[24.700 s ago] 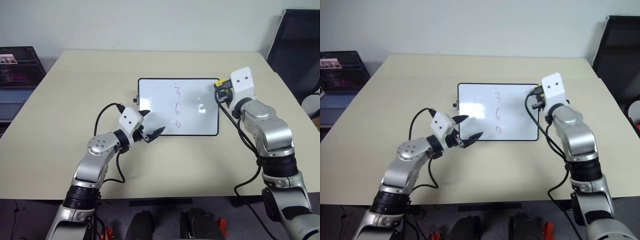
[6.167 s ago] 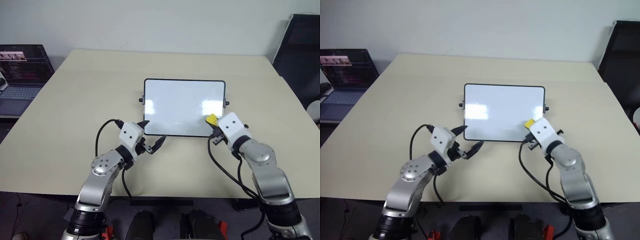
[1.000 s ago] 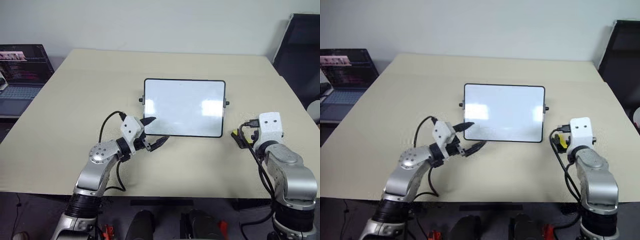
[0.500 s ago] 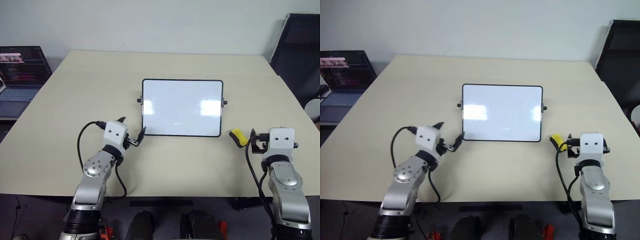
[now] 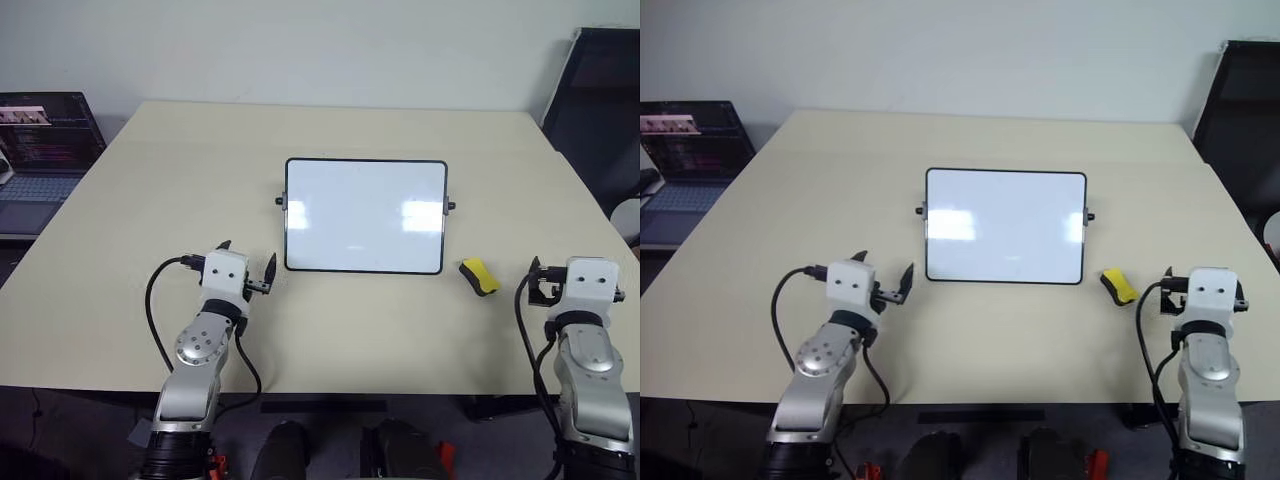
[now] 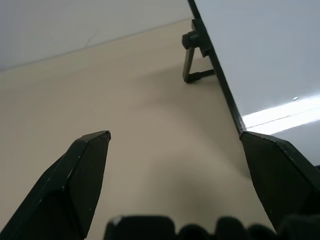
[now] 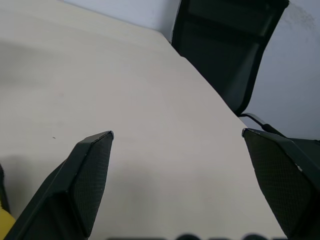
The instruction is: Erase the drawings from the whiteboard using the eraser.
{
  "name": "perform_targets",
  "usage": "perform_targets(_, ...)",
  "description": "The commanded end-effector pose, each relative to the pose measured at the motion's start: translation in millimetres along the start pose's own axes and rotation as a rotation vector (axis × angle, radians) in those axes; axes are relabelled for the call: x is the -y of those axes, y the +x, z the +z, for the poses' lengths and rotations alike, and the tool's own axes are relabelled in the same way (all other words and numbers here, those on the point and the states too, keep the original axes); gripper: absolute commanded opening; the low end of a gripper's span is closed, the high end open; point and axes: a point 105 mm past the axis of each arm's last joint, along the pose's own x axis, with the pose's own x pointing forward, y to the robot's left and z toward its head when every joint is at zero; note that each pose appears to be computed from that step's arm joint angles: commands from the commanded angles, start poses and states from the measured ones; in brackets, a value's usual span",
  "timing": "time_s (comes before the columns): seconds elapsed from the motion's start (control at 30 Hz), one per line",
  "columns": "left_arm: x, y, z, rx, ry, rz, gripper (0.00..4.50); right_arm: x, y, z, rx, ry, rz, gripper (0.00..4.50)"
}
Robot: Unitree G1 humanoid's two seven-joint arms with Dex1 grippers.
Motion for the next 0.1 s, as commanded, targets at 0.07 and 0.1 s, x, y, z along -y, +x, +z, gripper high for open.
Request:
perform_targets(0.07, 9.0, 1.9, 18.0, 0.06, 0.019, -0.036, 4.5, 12.4, -12.3, 10.4, 0.025, -0.024, -0.02, 4.46)
perform_targets(0.1, 7.4, 1.0, 16.4, 0.053, 0.01, -0.03, 4.5, 12.8, -15.5, 10.2, 0.018, -0.021, -0.022, 4.46)
